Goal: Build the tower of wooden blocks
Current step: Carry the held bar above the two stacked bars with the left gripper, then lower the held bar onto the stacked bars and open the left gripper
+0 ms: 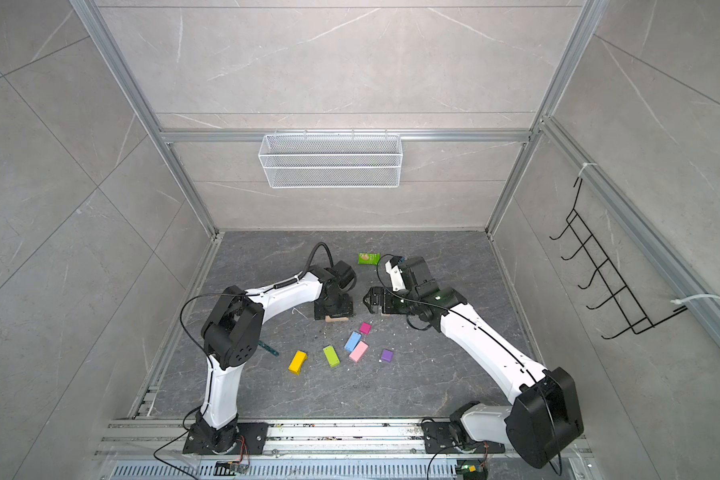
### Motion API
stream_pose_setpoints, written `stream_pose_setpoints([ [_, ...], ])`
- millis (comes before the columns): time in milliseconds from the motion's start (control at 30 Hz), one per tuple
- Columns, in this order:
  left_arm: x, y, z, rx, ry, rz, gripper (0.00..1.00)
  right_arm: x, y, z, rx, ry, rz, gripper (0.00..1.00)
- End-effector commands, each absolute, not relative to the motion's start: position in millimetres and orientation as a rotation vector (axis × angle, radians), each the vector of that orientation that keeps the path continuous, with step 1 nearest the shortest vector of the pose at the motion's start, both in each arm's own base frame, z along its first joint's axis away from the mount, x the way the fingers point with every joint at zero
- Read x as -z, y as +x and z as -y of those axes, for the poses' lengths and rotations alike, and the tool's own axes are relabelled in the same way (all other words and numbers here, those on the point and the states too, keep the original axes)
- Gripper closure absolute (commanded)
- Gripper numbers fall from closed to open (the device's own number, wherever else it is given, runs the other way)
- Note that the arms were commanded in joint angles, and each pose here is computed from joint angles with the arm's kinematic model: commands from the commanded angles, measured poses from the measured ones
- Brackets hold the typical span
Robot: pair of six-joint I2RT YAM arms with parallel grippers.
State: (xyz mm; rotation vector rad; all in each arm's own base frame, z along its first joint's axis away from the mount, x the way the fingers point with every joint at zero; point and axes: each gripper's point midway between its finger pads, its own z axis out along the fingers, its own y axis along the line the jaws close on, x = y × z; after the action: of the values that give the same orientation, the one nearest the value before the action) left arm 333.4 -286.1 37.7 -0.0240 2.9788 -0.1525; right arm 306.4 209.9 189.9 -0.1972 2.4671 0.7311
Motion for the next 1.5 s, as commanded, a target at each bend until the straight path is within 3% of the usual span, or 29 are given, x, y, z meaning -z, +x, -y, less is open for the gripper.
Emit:
stream_pose_setpoints([
  [0, -38, 334, 285, 0.107, -0.040, -2.988, 0.30, -193, 301, -206, -0.703, -0.204, -2.469, 0.01],
  [1467, -22, 344, 283, 0.002, 0.005, -3.004, 0.27, -190, 300, -205, -0.696, -0.204, -2.490, 0.01],
])
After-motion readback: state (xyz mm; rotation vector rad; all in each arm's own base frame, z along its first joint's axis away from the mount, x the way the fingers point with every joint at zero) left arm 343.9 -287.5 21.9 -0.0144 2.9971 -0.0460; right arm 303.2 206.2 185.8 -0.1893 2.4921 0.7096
